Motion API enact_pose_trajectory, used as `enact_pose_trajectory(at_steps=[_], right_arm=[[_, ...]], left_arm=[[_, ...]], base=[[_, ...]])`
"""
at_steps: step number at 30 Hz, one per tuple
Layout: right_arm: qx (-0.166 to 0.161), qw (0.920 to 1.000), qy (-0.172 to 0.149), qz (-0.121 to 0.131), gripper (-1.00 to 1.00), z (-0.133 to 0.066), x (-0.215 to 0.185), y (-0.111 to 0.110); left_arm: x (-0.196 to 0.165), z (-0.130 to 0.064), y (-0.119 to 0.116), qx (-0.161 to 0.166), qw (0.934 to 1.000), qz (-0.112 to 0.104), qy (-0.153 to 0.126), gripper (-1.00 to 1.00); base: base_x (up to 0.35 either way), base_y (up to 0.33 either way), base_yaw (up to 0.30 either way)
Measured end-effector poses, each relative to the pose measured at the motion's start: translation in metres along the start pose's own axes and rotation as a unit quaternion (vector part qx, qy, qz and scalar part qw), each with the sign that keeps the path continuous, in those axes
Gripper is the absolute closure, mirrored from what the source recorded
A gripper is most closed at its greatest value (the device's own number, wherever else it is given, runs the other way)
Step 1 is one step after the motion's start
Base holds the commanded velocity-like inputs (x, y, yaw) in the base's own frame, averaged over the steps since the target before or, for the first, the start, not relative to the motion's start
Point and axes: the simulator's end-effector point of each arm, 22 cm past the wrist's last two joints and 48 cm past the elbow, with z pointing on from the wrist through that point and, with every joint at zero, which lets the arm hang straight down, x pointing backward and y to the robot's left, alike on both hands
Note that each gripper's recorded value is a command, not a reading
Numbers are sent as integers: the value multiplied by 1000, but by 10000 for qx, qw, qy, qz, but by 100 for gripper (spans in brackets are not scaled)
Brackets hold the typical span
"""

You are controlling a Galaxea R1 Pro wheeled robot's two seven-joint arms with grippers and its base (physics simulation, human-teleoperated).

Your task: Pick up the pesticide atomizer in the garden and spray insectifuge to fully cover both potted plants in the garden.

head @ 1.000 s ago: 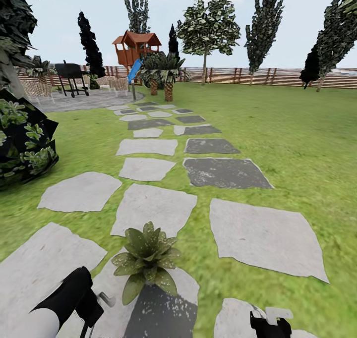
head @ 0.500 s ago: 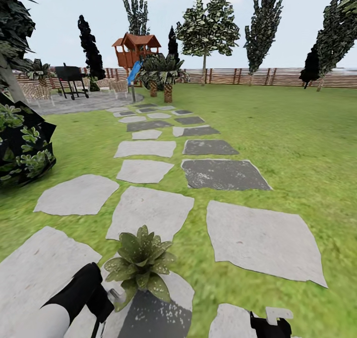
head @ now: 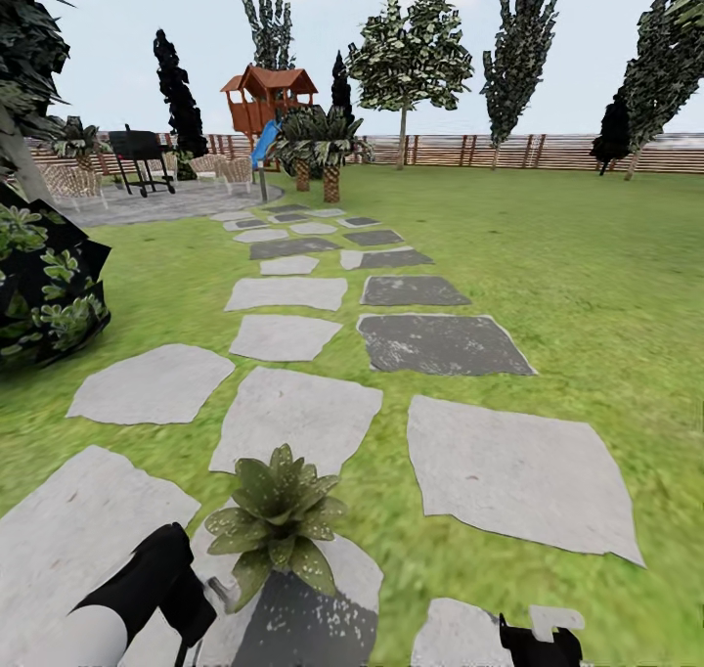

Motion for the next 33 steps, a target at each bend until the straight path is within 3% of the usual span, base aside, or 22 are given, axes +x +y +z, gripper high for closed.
enact_pose_trajectory(at_steps=[9, 17, 21, 33], right_arm=[[0, 10000, -1, 0, -100, 0, 0, 0], [0, 10000, -2, 0, -100, 0, 0, 0], [0, 10000, -2, 0, -100, 0, 0, 0], [-1, 10000, -2, 0, -100, 0, 0, 0]], left_arm=[[2, -1, 4, -38, 10000, -38, 12, 100], [7, 5, 0, -7, 10000, -21, 59, 100], [20, 14, 4, -127, 9997, -61, 211, 100], [20, 12, 12, -237, 9995, -130, 155, 100]], base=[[-229, -53, 0], [-1, 0, 0], [0, 0, 0], [104, 0, 0]])
